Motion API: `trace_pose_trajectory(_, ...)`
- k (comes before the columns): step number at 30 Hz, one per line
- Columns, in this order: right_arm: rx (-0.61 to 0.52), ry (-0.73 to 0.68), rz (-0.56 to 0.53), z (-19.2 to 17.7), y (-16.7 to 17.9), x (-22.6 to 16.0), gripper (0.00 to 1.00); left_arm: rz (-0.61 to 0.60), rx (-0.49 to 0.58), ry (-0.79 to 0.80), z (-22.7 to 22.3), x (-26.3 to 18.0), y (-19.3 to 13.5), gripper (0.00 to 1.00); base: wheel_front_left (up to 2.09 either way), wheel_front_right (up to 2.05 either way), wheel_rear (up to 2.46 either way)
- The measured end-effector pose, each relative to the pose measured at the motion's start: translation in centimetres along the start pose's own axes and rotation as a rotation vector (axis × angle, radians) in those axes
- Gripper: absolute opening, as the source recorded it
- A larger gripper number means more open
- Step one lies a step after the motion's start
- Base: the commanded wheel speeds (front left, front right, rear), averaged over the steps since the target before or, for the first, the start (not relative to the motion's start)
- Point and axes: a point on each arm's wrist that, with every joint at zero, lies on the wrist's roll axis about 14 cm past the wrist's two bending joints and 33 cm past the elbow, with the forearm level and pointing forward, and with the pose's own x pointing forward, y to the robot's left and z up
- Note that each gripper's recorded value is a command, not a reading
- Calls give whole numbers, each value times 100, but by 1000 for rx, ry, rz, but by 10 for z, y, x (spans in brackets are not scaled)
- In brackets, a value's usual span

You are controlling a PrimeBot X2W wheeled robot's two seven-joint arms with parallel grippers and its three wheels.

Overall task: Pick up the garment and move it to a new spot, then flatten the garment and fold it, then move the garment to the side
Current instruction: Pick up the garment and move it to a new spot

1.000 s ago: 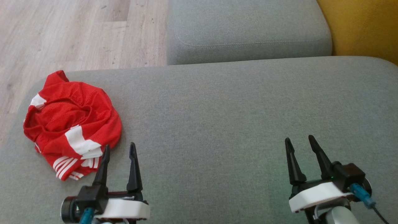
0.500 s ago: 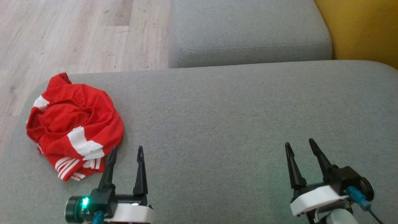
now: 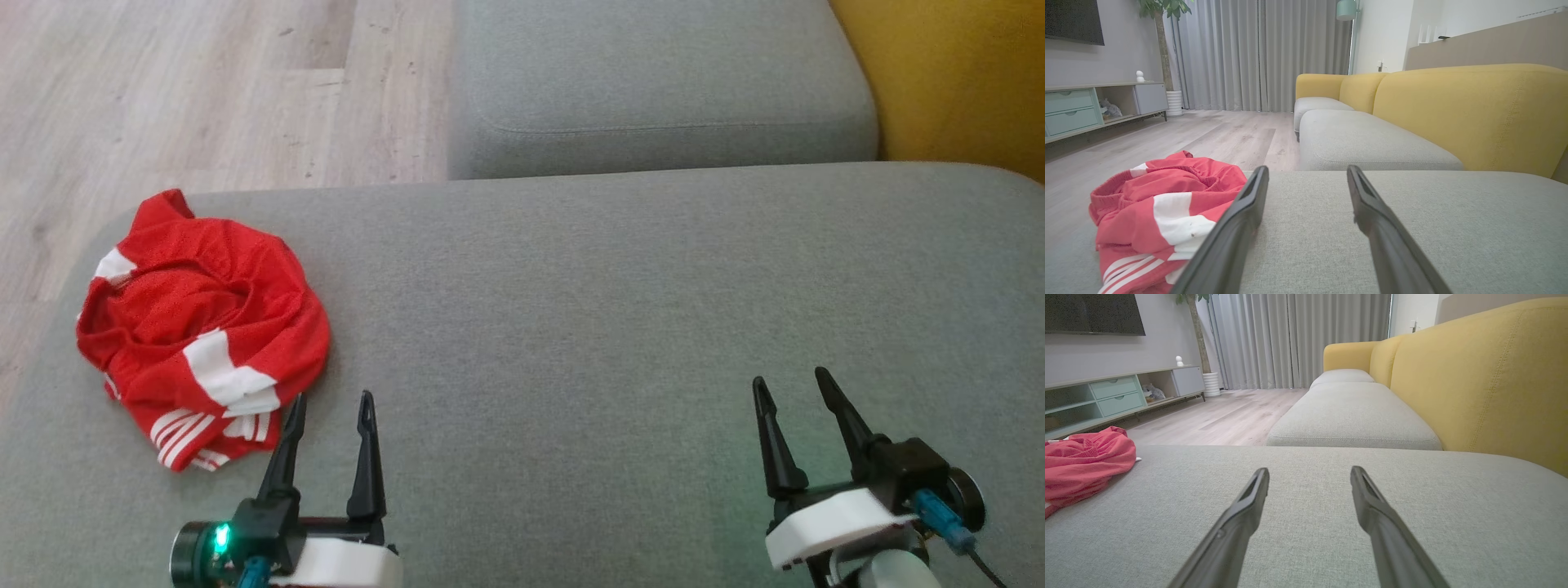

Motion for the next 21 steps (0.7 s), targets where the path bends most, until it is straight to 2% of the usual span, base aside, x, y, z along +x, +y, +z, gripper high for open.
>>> trace_pose_trajectory(8, -4, 11, 58, -3, 17, 11, 100, 66, 1, 3, -1, -9, 20, 100, 0, 0, 0)
trace_pose_trajectory(21, -15, 35, 245, -9, 74, 41, 100, 308, 11, -3, 2, -48, 85, 100, 0, 0, 0)
